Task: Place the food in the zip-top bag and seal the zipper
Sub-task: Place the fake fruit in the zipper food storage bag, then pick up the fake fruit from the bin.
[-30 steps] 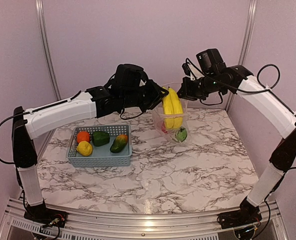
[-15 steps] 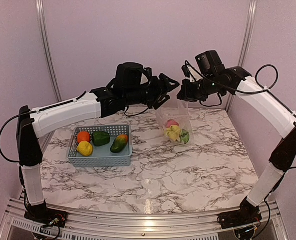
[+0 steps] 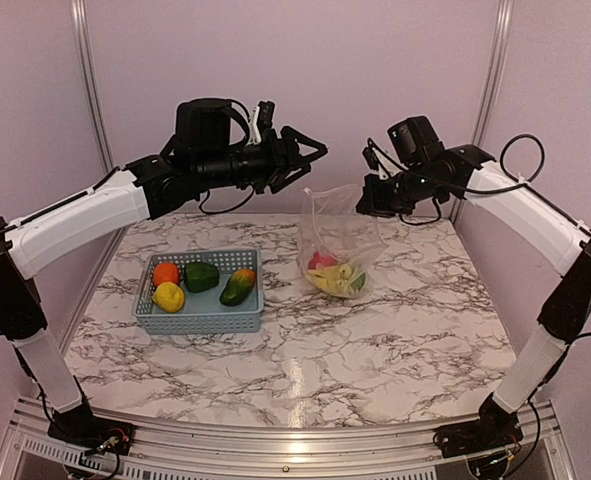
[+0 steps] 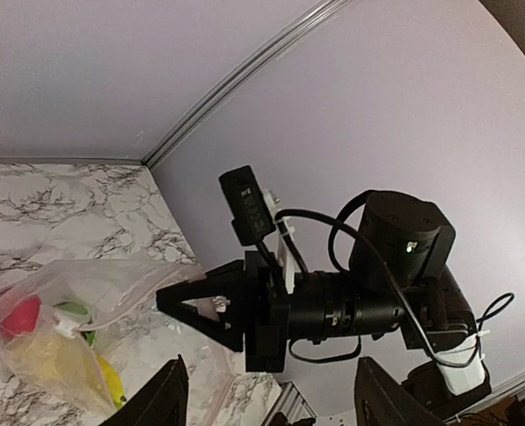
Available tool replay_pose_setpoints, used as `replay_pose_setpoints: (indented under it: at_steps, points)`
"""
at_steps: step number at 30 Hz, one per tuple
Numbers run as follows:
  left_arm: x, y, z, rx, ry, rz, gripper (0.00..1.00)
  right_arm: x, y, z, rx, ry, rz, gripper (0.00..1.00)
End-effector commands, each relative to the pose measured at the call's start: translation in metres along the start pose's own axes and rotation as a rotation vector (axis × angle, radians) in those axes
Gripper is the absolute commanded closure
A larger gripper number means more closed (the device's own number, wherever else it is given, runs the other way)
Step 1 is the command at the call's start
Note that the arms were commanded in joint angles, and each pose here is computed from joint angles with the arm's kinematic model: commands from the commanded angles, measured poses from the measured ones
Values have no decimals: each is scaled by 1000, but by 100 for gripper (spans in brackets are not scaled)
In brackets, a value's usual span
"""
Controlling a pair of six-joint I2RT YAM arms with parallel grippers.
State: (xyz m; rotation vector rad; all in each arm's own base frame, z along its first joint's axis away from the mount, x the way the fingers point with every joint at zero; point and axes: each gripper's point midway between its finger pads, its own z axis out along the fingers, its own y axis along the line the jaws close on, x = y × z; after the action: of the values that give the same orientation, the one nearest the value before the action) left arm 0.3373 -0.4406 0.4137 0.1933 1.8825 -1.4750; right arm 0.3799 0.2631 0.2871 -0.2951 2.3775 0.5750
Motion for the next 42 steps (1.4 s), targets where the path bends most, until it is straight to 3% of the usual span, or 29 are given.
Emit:
replay_pose_setpoints:
  at_steps: [1,4,7,13,25,28,29,30,33,37,39,42]
  points:
    - [5,59,-38,-262,53,106,35,-49,-70,-49,153,-136,68,100]
    - [-2,96,-64,-380,35,78,35,-74,-114,-88,234,-228,117,100]
    - [-3,109,-79,-412,35,81,35,-88,-119,-112,291,-293,84,100]
    - [5,128,-89,-476,74,72,35,-19,-99,-35,150,-45,96,100]
    - [22,165,-107,-635,189,136,35,11,-60,6,36,45,62,100]
    - [24,153,-104,-553,210,193,29,12,-55,6,7,45,67,100]
    - [24,146,-103,-510,207,208,9,12,-52,6,-5,42,68,100]
    - [27,146,-105,-497,199,211,2,12,-50,6,-12,40,68,100]
    - [20,137,-116,-489,160,269,1,11,-47,5,-26,38,67,100]
    - [14,161,-137,-664,153,289,1,9,-44,3,-37,25,62,100]
    - [23,161,-134,-629,203,314,1,8,-43,1,-36,17,62,100]
    - [21,156,-136,-608,182,319,1,6,-43,-1,-32,13,60,100]
